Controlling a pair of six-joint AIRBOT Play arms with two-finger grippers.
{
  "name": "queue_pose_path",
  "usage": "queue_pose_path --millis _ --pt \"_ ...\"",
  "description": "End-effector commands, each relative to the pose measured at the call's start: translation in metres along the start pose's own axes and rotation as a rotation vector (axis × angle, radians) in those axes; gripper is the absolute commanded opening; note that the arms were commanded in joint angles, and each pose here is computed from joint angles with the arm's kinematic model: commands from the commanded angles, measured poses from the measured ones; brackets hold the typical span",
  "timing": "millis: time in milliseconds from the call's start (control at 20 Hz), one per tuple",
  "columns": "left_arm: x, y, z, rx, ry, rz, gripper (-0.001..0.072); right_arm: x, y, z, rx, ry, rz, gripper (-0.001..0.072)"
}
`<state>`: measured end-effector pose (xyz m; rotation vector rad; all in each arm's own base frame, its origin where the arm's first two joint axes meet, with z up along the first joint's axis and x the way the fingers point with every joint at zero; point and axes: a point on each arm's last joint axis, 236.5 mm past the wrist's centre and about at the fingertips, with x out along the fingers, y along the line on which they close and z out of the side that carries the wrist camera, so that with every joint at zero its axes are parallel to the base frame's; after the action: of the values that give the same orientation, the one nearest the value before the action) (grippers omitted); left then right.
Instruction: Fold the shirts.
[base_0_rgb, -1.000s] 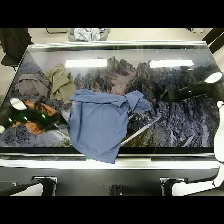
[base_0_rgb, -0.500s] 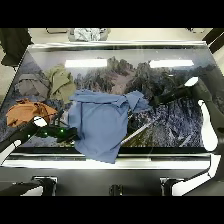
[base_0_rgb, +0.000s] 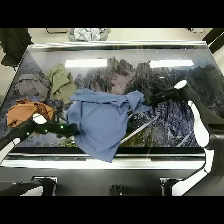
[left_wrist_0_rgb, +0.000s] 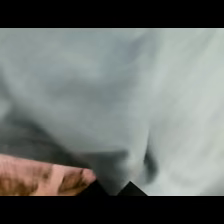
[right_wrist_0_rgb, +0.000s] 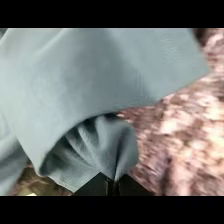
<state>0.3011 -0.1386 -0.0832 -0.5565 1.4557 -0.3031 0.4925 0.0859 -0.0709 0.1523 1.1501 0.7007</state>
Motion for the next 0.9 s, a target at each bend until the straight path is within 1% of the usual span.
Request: queue_pose_path --millis 0,100,200,250,400,500,550,600,650,700,750,850 --pt "-0.042 -0.010 0.063 0.031 -0.158 -0.021 0.0026 -0.038 -0.020 -0.015 -0.004 0.032 -0.049 0.0044" --pt "-0.066 -0.011 0.108 0.026 -0.241 -0.028 0.0026 -0.075 -0.033 -0.059 0.032 0.165 -0.047 0.0044" --pt "-0.069 -0.012 0.146 0.023 -0.270 -0.032 0.0026 -0.096 -0.020 -0.112 0.109 0.298 0.041 0.0044" --pt "-0.063 -0.013 0.162 0.012 -0.259 -0.041 0.0025 -0.097 -0.005 -0.131 0.146 0.321 0.090 0.0044" --pt "-0.034 -0.019 0.187 0.035 -0.153 -0.063 0.0026 -0.080 0.038 -0.176 0.214 0.303 0.125 0.0046" --pt "-0.022 -0.019 0.191 0.044 -0.075 -0.076 0.0027 -0.071 0.045 -0.194 0.251 0.251 0.080 0.0046" --pt "-0.019 -0.020 0.187 0.031 -0.031 -0.082 0.0042 -0.070 0.046 -0.197 0.257 0.235 0.057 0.0046" --pt "-0.020 -0.021 0.183 0.038 -0.002 -0.086 0.0201 -0.071 0.045 -0.196 0.253 0.224 0.046 0.0052" --pt "-0.025 -0.021 0.178 0.042 0.019 -0.087 0.0531 -0.073 0.043 -0.188 0.252 0.197 0.032 0.0184" --pt "-0.033 -0.020 0.172 0.045 0.047 -0.091 0.0649 -0.077 0.042 -0.176 0.242 0.162 0.023 0.0462" --pt "-0.044 -0.017 0.164 0.045 0.083 -0.092 0.0648 -0.085 0.042 -0.163 0.219 0.134 0.011 0.0644" --pt "-0.070 -0.007 0.143 0.060 0.146 -0.065 0.0647 -0.113 0.038 -0.124 0.142 0.051 -0.048 0.0649"
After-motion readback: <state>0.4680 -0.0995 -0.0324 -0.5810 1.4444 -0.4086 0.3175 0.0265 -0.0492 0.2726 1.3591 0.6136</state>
